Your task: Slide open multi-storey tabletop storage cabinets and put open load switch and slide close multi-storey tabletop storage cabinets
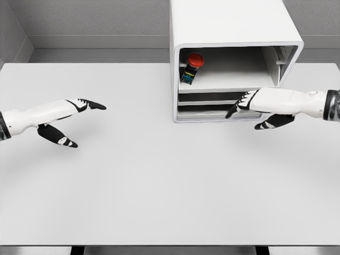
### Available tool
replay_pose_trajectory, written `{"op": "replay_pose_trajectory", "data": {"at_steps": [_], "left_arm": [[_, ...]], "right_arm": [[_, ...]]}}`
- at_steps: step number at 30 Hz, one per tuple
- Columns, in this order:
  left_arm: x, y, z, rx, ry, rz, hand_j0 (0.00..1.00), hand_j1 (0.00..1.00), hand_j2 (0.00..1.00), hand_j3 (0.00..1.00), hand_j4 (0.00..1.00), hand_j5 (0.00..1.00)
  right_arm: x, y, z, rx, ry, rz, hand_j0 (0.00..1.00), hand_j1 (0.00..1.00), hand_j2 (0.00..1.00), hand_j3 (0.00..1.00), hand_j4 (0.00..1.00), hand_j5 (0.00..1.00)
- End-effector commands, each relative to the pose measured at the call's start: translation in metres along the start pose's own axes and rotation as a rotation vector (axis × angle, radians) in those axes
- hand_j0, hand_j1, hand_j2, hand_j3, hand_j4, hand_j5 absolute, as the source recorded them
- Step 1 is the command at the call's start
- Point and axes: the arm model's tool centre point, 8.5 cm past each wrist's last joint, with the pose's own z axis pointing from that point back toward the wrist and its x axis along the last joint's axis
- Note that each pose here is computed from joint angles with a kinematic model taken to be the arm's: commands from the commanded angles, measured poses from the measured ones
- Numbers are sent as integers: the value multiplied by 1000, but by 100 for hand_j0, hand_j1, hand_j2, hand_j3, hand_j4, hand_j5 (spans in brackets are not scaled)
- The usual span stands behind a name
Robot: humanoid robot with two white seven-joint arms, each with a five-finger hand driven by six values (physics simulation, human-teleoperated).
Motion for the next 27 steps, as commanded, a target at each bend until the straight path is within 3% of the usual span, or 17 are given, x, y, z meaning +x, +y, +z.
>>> {"op": "replay_pose_trajectory", "data": {"at_steps": [1,9,12,15,21,25,27], "left_arm": [[0,0,0,1,-3,7,100,100,100,100,100,100],[0,0,0,1,-3,7,100,100,100,100,100,100],[1,0,-1,2,-5,7,100,100,100,100,100,100],[1,1,-1,1,-5,5,100,100,100,100,100,100],[1,0,0,-1,-4,7,100,100,100,100,100,100],[1,0,0,-2,-3,6,100,100,100,100,100,100],[1,0,-1,-2,-4,5,100,100,100,100,100,100]], "right_arm": [[-8,3,-5,-4,13,-23,79,79,79,79,79,79],[-27,6,-15,-9,50,-63,79,79,79,79,79,79],[-29,-7,-12,-28,60,-44,79,79,79,79,79,79],[5,-18,-8,-29,-23,24,79,79,79,79,79,79],[45,-11,6,17,-101,82,79,79,79,79,79,79],[35,2,57,78,14,75,83,83,83,83,83,83],[29,8,86,108,86,66,93,93,93,93,93,93]]}}
